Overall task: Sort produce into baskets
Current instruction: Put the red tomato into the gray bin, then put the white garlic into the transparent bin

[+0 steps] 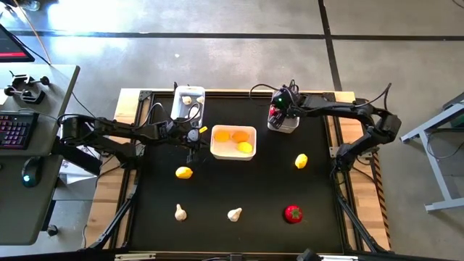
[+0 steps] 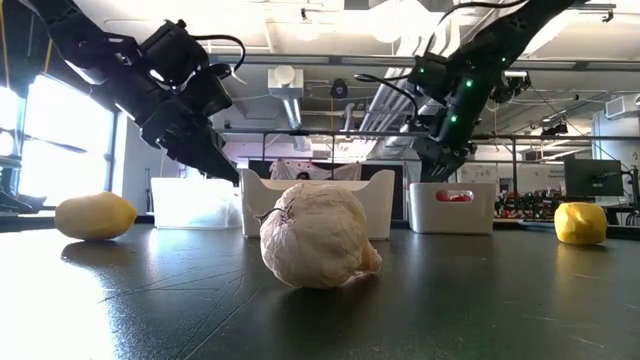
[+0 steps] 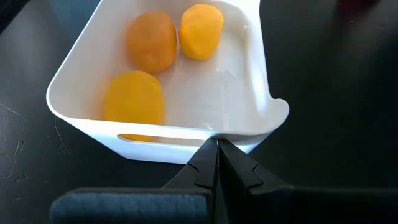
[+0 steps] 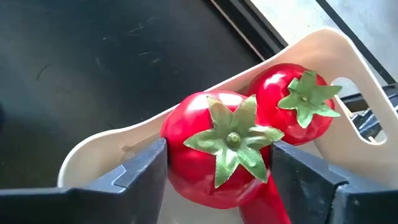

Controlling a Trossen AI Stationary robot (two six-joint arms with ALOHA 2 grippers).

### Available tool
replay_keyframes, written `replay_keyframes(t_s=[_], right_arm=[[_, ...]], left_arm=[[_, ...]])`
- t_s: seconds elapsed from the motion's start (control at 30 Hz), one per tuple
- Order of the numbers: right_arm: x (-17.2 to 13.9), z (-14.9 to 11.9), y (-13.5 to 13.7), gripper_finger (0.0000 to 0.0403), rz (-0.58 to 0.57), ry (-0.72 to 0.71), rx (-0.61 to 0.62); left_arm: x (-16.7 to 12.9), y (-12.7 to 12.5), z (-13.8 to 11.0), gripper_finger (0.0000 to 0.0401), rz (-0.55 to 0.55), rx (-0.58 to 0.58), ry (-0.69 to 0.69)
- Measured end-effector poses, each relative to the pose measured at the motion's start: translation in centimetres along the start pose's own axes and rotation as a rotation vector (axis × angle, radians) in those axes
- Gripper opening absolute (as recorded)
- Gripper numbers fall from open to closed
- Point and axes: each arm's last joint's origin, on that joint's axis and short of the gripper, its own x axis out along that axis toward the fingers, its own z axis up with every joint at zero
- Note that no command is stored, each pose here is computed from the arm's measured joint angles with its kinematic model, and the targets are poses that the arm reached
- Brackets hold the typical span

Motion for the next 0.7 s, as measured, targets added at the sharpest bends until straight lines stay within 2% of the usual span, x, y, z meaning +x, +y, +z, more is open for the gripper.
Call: replay_keyframes(t_s=[0.23,0.4,0.53,0.6,0.7], right_arm=[[-0.2,0.0,0.7,0.032,0.01,-0.008,-0.023],[-1.6,0.2,0.8,0.0327,-0.047,-0.049,-0.045],[-4.2,-0.1,0.8,0.0286,-0.049,-0.079,-0.034],[-5.5,-0.5,1.2,0.0243,-0.01,-0.084,-0.026],[-6.4,-1.4,2.4,0.0155,0.052,-0.074,-0.065]], left_arm=[[0.0,0.0,0.0,0.0,0.0,-0.002,0.0],[-0.1,0.0,0.1,0.0,0.017,-0.001,-0.003],[-0.8,0.1,0.4,0.0,0.037,0.002,-0.017],[-1.3,0.0,0.6,0.0,0.04,0.004,-0.032],[-2.0,-0.1,0.9,0.0,0.041,0.006,-0.044]])
